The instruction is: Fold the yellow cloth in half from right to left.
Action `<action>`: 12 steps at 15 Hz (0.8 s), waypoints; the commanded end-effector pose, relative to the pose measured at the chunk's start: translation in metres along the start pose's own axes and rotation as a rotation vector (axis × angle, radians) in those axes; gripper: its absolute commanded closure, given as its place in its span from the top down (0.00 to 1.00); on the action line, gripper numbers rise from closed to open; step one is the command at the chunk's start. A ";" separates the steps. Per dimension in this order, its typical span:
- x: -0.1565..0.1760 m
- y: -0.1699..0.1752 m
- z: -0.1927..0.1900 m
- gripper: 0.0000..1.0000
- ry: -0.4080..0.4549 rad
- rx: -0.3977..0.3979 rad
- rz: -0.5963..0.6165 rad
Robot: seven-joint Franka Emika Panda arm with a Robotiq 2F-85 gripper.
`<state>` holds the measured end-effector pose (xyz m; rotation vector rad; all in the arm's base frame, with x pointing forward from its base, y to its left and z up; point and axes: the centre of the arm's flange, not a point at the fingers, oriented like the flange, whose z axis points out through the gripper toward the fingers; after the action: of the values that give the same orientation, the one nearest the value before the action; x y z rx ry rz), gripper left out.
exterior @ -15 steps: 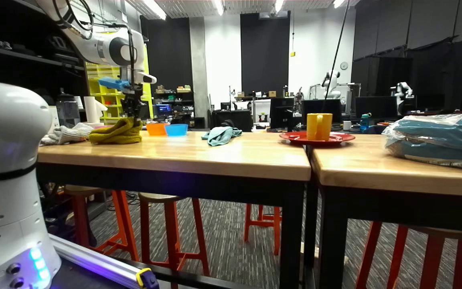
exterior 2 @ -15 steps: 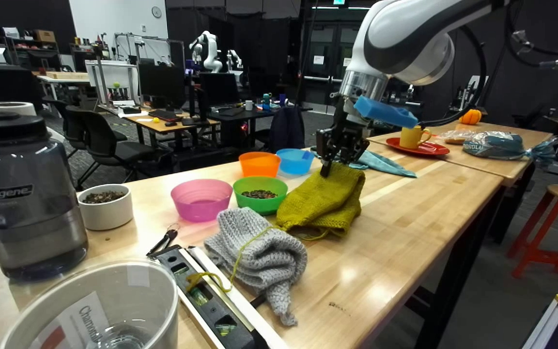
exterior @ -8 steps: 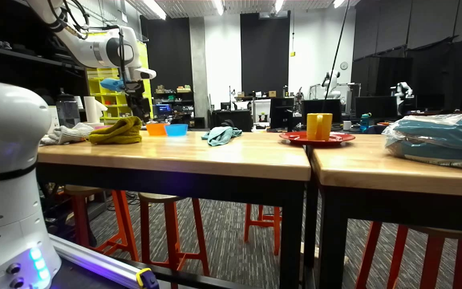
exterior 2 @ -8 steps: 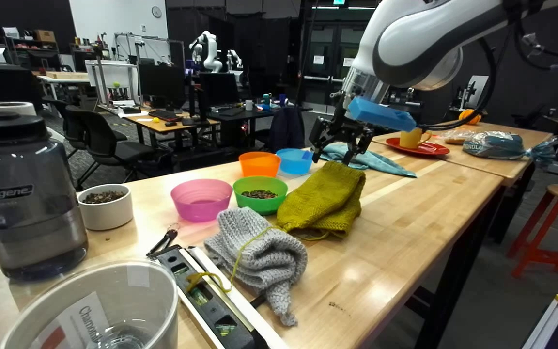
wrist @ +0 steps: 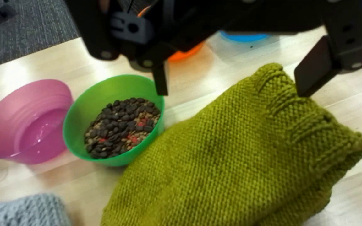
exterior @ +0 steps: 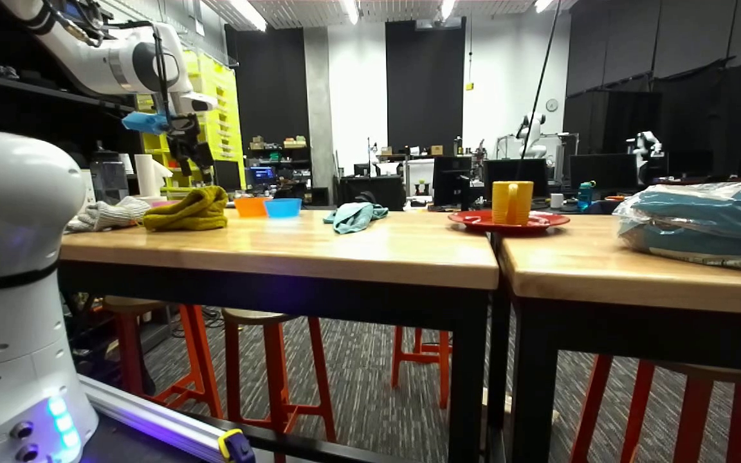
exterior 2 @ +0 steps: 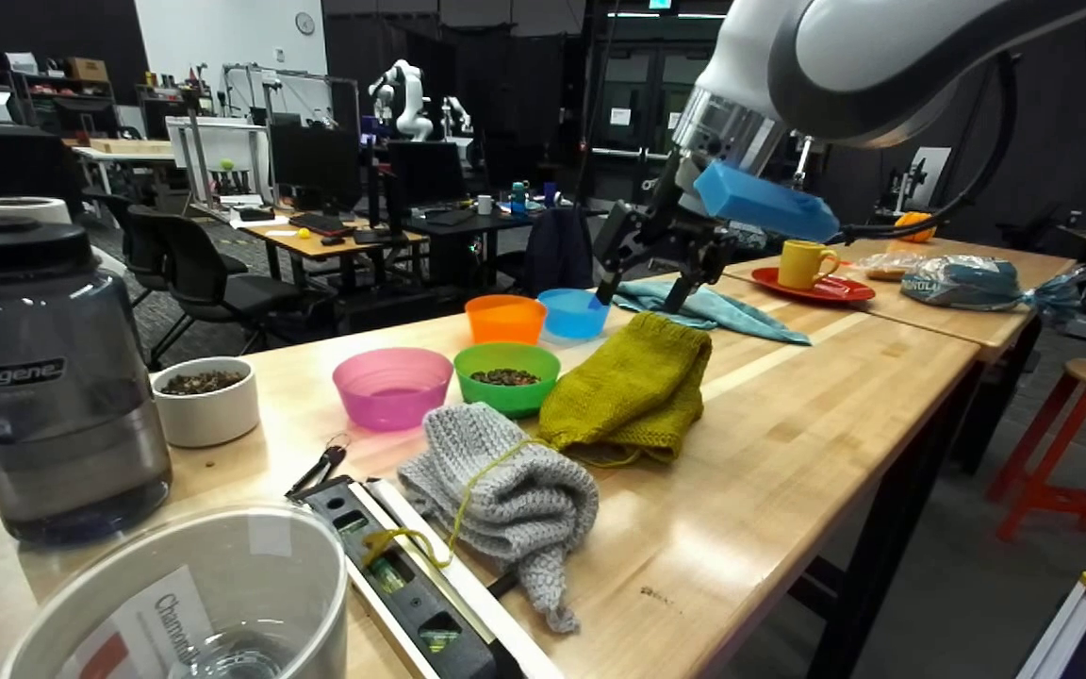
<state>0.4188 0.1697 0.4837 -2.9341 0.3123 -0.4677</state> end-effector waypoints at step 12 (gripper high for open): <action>-0.018 -0.017 0.049 1.00 -0.104 -0.146 -0.358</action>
<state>0.4070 0.1940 0.4444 -3.1125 -0.1105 -0.3898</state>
